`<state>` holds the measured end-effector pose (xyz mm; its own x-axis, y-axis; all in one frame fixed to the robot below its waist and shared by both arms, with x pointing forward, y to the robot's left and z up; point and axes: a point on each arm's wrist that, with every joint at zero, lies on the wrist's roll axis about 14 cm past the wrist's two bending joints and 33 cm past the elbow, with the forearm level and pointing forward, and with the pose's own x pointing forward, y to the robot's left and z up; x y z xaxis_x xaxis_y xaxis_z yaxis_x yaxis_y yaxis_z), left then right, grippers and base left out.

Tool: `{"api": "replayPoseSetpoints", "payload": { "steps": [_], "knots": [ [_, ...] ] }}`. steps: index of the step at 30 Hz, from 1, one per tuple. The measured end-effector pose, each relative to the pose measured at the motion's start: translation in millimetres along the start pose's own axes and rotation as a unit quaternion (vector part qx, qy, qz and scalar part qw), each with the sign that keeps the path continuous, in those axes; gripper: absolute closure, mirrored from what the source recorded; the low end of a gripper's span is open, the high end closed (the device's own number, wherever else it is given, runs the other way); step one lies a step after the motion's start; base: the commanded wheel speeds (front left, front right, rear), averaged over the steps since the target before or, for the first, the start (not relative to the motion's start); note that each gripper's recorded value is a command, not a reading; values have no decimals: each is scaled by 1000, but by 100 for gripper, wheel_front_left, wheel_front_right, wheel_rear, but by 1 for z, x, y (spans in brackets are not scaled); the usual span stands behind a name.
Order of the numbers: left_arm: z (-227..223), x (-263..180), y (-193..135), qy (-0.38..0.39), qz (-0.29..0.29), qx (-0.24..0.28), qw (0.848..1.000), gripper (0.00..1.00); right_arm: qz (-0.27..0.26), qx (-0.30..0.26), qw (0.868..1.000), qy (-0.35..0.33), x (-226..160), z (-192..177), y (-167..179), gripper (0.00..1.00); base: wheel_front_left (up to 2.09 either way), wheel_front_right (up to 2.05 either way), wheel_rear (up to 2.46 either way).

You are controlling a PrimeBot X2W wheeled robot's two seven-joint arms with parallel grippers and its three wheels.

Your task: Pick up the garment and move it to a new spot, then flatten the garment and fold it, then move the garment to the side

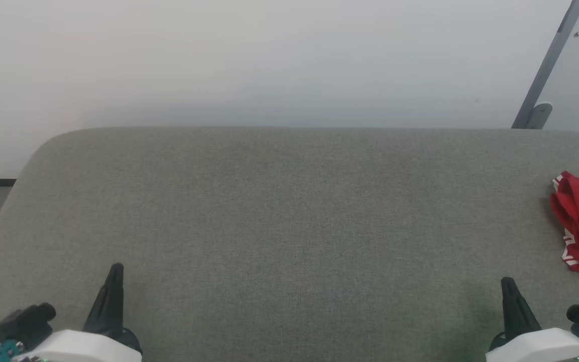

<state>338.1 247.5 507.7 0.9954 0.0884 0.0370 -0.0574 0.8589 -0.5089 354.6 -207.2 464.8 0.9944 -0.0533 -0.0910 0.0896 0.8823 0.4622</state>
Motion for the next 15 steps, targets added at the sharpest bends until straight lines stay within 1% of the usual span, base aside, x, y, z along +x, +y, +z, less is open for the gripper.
{"api": "replayPoseSetpoints", "payload": {
  "steps": [7, 8, 15],
  "knots": [
    [-3, 3, 0, 6, 8, -50, 999, 100, -3, 56, 998, -1, 3, 3, 1, 100, 0, 0, 0],
    [-3, 3, 0, 6, 8, -50, 999, 100, -3, 56, 998, -1, 3, 3, 1, 100, 0, 0, 0],
    [-5, 8, -3, 9, 11, -99, 995, 100, -6, 107, 994, -1, 6, 5, 2, 100, 0, 0, 0]
  ]
}}
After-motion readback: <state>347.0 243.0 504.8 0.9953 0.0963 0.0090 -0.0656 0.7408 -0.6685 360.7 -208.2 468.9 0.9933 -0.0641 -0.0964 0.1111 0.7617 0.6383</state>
